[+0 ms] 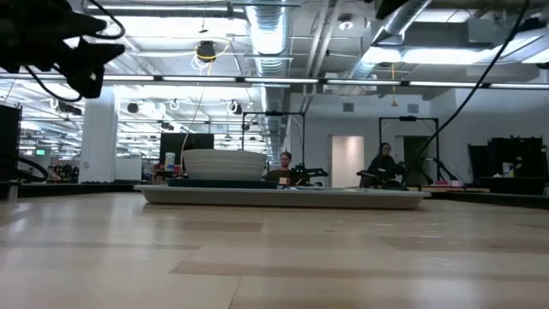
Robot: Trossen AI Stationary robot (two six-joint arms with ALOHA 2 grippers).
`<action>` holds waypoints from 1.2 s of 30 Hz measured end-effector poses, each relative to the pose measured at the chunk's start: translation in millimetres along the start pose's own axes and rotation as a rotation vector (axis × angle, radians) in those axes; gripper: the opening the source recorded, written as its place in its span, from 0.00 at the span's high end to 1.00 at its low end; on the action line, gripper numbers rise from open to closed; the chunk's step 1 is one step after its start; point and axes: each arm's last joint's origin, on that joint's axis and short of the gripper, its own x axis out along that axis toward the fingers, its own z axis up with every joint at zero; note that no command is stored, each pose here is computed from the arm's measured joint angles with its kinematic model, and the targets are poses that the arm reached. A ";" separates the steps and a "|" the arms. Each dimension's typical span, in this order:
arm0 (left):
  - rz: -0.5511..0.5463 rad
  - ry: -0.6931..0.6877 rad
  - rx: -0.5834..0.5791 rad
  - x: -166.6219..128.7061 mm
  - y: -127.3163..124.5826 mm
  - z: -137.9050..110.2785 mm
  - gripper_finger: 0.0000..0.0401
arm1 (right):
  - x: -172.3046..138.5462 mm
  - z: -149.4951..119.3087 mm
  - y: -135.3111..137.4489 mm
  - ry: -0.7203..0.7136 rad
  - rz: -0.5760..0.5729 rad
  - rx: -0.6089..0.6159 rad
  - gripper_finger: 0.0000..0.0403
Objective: Set up tray
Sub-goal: Return to Home Position
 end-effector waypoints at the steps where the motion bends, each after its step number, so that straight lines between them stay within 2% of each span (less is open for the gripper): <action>1: 0.035 -0.002 -0.010 -0.1 1.0 -0.3 0.57 | -0.7 -6.3 6.0 -0.028 -0.001 -0.053 0.53; 3: 0.098 0.023 -0.022 -0.1 3.2 -4.1 0.57 | -3.8 -16.2 13.7 -0.105 -0.013 -0.129 0.53; 6: 0.104 0.022 -0.044 0.1 3.4 -4.3 0.57 | -18.2 -33.8 9.9 -0.239 -0.043 -0.162 0.54; 10: 0.055 0.041 -0.002 0.4 2.0 -5.2 0.57 | -33.9 -66.4 -8.3 -0.407 0.008 -0.116 0.55; 15: -0.005 0.057 0.058 0.4 0.3 -6.1 0.57 | -24.0 -103.0 -30.3 -0.569 0.166 -0.026 0.55; 17: -0.014 0.059 0.059 0.4 0.1 -6.3 0.57 | -15.8 -107.9 -33.3 -0.600 0.276 -0.039 0.55; 19: -0.025 0.062 0.059 0.4 -0.2 -6.5 0.57 | -6.5 -103.9 -29.8 -0.646 0.444 -0.095 0.55; 23: -0.040 0.066 0.061 0.4 -0.6 -6.9 0.57 | 19.9 -91.5 -21.8 -0.778 0.872 -0.361 0.54; 26: -0.048 0.068 0.079 0.4 -0.8 -7.0 0.57 | 47.3 -86.6 -26.5 -0.701 1.022 -0.474 0.54; 30: -0.049 0.068 0.088 0.4 -0.8 -7.2 0.57 | 86.5 -89.0 -45.8 -0.611 1.035 -0.513 0.55; 33: -0.052 0.069 0.090 0.4 -0.9 -7.3 0.57 | 106.9 -99.3 -63.3 -0.635 1.055 -0.552 0.55; 36: -0.058 0.070 0.090 0.4 -1.0 -7.4 0.57 | 122.1 -113.8 -82.8 -0.669 1.056 -0.519 0.55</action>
